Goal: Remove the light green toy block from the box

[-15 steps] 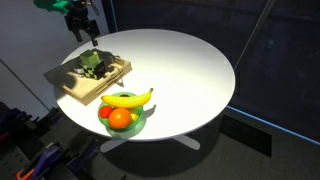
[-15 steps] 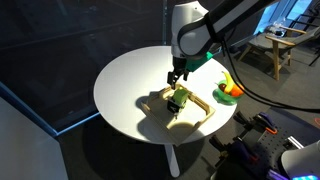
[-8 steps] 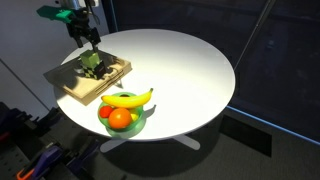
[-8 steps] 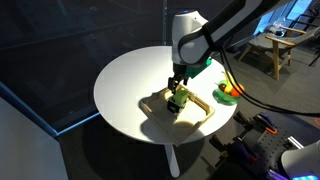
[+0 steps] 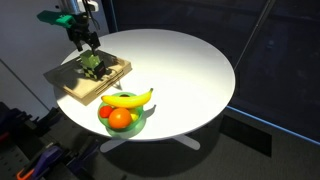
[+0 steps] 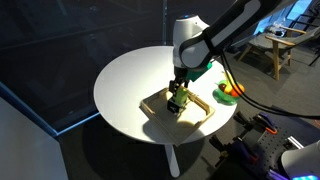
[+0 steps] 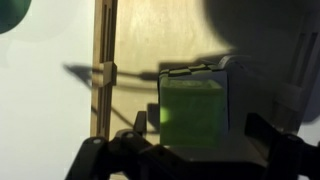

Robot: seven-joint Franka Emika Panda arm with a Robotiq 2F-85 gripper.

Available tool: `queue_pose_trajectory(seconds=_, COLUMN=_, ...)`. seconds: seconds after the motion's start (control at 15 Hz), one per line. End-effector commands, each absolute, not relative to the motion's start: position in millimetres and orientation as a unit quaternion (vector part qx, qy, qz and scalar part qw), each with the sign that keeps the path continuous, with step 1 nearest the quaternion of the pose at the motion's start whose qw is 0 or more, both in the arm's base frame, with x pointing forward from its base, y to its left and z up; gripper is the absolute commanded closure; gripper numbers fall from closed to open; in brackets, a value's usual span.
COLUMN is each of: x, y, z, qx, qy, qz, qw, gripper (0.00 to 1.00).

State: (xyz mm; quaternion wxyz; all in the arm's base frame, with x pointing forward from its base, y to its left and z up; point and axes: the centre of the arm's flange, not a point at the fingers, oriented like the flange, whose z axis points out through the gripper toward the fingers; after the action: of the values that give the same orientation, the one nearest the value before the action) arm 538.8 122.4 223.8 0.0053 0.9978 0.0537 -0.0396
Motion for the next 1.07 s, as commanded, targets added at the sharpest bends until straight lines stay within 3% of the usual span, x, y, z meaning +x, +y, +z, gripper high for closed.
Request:
queue_pose_trajectory(seconds=0.0, x=535.4, y=122.0, z=219.5, qx=0.998, qy=0.055, qz=-0.035, qw=0.005, gripper=0.00)
queue_pose_trajectory(seconds=0.07, x=535.3, y=122.0, z=218.1, qx=0.998, qy=0.056, qz=-0.036, qw=0.006, gripper=0.00)
queue_pose_trajectory(seconds=0.13, x=535.1, y=122.1, z=216.4, qx=0.998, qy=0.057, qz=-0.038, qw=0.008, gripper=0.25)
queue_pose_trajectory(seconds=0.27, x=535.7, y=121.8, z=216.4, qx=0.998, qy=0.055, qz=-0.041, qw=0.008, gripper=0.34)
queue_pose_trajectory(seconds=0.53, x=536.4, y=119.9, z=224.4, qx=0.997, qy=0.056, qz=-0.042, qw=0.010, gripper=0.68)
queue_pose_trajectory(seconds=1.0, x=537.4, y=115.7, z=249.2, qx=0.998, qy=0.051, qz=-0.034, qw=0.017, gripper=0.73)
